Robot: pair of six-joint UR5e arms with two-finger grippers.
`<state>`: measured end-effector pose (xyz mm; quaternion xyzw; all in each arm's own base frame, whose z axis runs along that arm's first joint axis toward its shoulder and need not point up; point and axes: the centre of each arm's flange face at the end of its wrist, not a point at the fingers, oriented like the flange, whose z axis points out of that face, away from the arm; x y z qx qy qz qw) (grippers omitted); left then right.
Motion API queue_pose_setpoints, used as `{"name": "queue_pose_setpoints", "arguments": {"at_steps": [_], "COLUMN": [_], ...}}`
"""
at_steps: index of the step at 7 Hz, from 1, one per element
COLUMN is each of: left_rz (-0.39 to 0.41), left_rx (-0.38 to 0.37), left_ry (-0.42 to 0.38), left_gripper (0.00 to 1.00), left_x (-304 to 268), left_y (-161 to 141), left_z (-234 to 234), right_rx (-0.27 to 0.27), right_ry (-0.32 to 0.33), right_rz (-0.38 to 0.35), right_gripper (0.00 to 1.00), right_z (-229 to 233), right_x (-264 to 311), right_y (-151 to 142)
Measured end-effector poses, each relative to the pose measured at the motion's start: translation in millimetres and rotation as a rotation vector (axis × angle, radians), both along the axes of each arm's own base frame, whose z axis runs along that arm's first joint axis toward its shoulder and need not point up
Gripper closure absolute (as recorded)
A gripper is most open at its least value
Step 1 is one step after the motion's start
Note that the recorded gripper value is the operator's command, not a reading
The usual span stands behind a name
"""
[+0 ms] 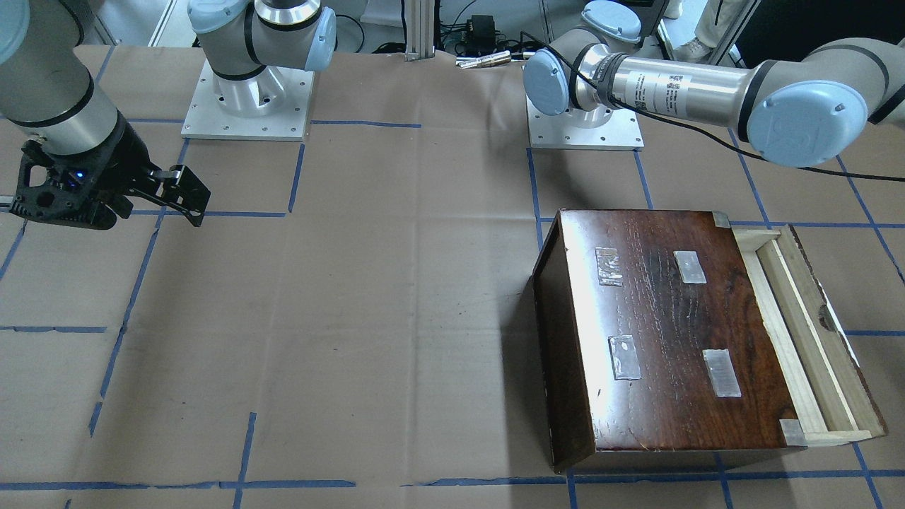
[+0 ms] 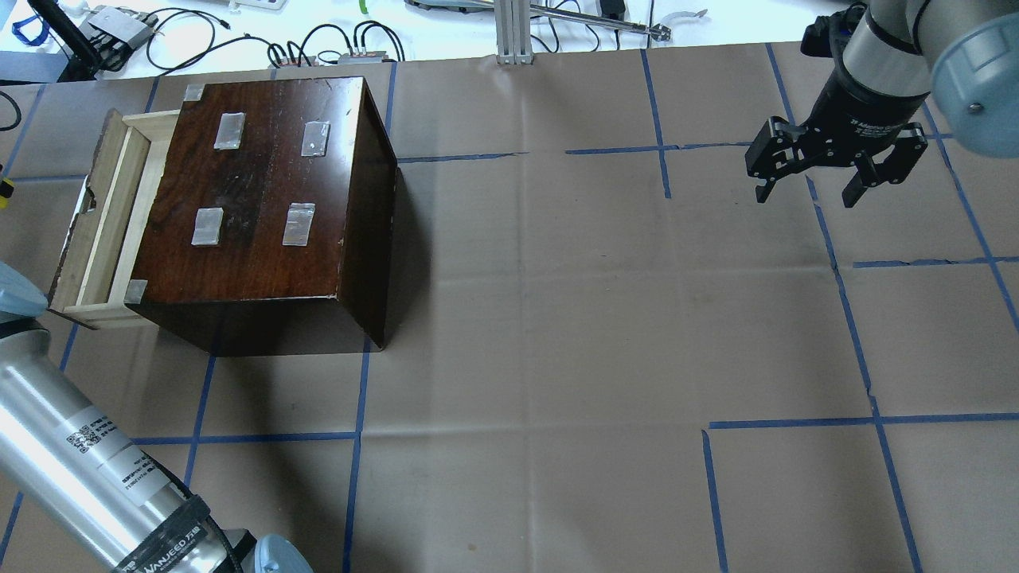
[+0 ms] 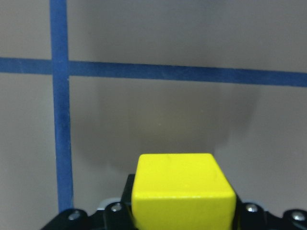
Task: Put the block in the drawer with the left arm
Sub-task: 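Lift the yellow cube and carry it over the open drawer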
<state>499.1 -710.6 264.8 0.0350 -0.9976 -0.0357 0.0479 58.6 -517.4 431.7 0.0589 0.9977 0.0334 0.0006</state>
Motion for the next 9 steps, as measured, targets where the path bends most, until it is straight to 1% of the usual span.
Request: {"name": "queue_pose_setpoints", "arguments": {"at_steps": [2,4,5,7,8,9], "left_rz": [0.015,0.019,0.034,0.087,0.097,0.106], "left_rx": [0.053,0.082,0.067,0.015,0.001,-0.004], "left_ry": [0.059,0.095,0.075,0.008,-0.012,-0.024], "left_gripper": [0.75,0.72,0.72,0.72,0.72,0.72], "left_x": [-23,-52,-71,-120,-153,-194], "left_y": [20,45,61,99,112,118], "left_z": [50,67,71,86,97,108], "right_rx": [0.000,0.000,0.000,0.000,0.000,0.000], "right_ry": [0.000,0.000,0.000,0.000,0.000,0.000], "right_rz": [-0.001,-0.001,-0.001,0.000,0.000,0.000], "right_gripper": [0.00,0.00,0.00,0.00,0.00,0.00], "right_z": [0,0,0,0,0,0], "right_x": [0,0,0,0,0,0], "right_y": [0,0,0,0,0,0]}}
